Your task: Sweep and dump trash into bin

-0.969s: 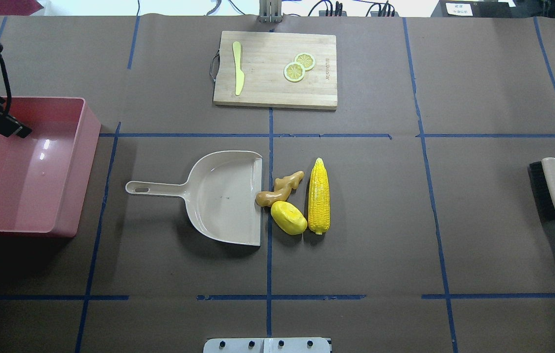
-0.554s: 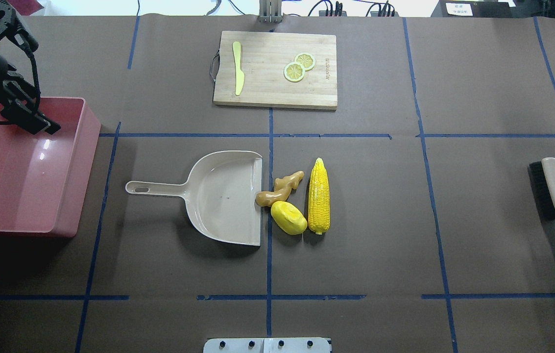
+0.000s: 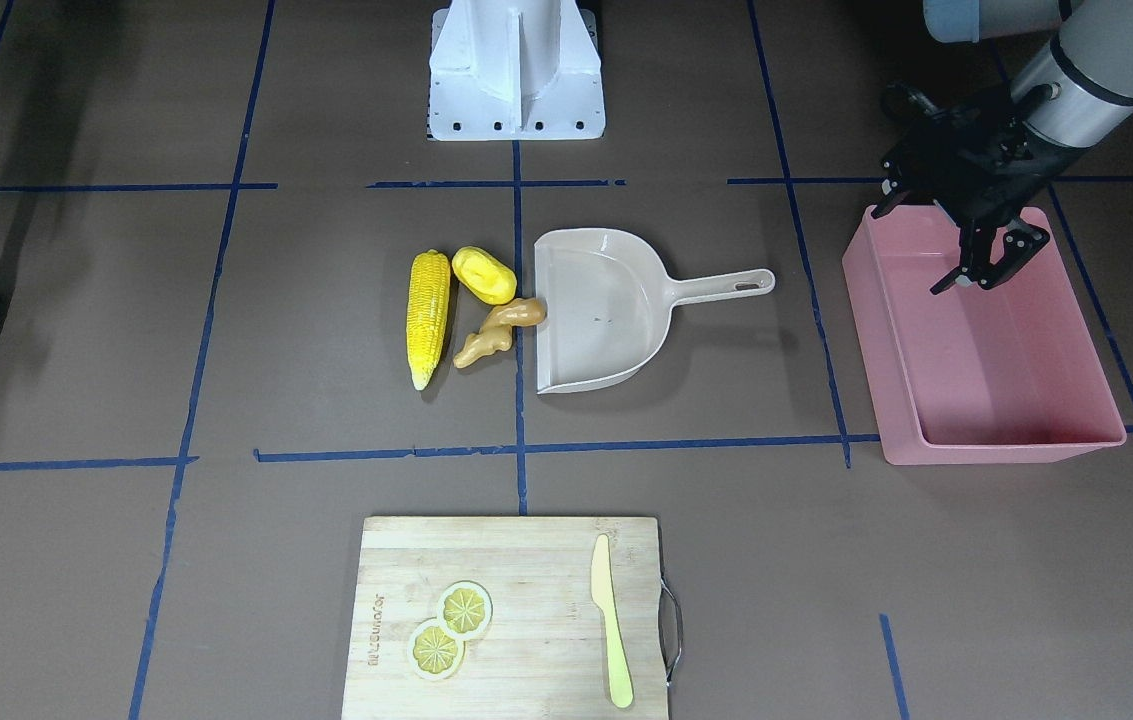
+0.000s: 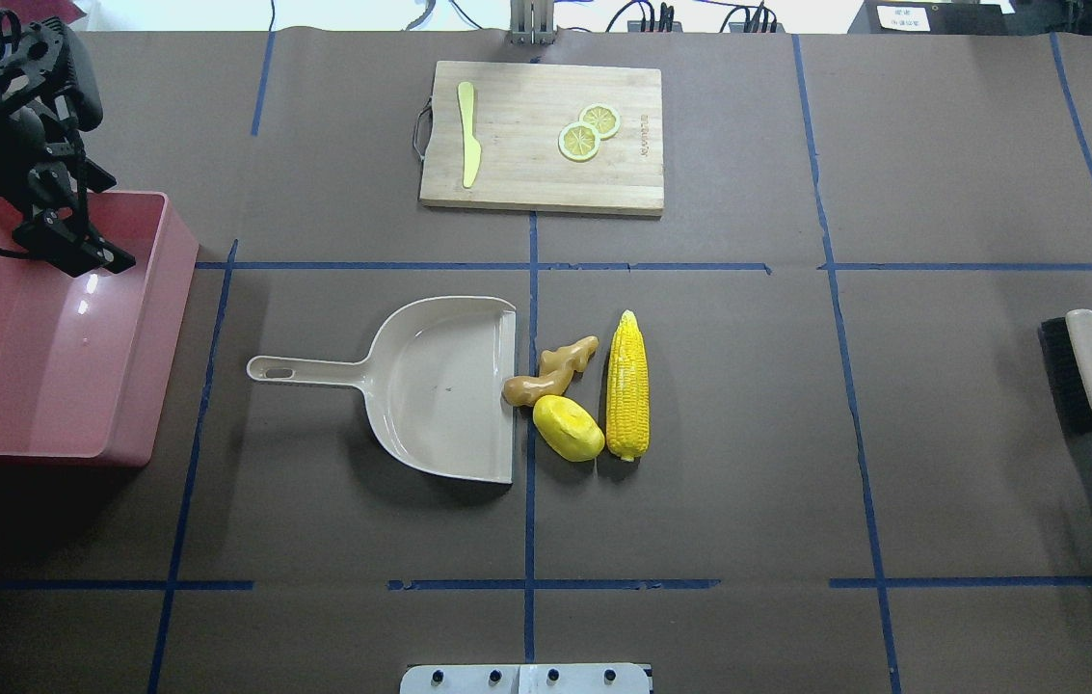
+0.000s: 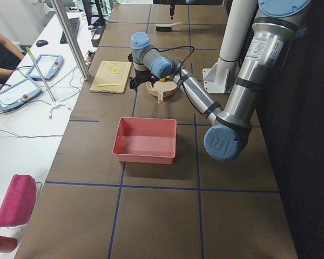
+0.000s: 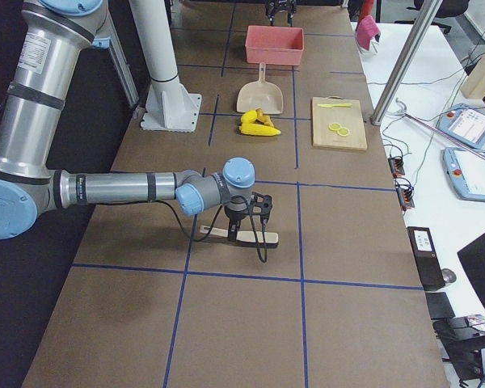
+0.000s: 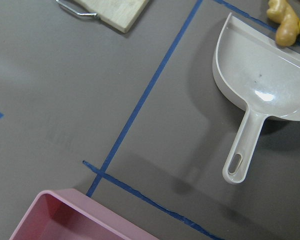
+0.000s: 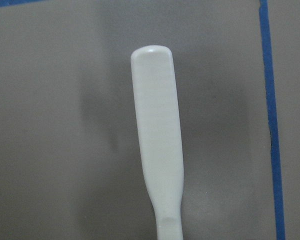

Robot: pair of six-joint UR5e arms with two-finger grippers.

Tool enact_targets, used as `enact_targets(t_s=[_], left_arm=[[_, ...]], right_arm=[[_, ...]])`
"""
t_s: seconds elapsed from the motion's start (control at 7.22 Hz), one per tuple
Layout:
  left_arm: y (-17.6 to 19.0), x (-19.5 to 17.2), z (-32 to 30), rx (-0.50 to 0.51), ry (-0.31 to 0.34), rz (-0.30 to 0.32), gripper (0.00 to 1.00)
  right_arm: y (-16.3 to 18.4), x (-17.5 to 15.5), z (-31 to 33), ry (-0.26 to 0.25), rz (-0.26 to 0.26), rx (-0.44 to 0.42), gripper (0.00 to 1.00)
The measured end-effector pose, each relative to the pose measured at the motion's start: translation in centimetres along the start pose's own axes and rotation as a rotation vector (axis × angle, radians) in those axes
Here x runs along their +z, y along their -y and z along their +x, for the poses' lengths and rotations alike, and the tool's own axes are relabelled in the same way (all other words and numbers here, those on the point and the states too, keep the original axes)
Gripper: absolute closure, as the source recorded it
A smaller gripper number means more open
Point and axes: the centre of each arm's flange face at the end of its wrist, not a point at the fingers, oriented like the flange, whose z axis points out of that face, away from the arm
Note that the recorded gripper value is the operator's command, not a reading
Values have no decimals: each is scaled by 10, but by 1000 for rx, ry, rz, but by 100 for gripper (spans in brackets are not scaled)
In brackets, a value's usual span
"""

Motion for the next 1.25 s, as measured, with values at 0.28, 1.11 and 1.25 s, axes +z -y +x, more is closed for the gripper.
enact_targets(t_s=[0.28, 1.11, 1.25], left_arm=[[1, 0, 1, 4, -1, 0, 0], [2, -1, 2, 6, 0, 4, 0], [3, -2, 3, 4, 0, 5, 0]], right_arm=[[-6, 29, 6, 19, 21, 13, 1], [-31, 58, 4, 38, -8, 57, 12], [-38, 56, 8, 33, -11, 62, 21]])
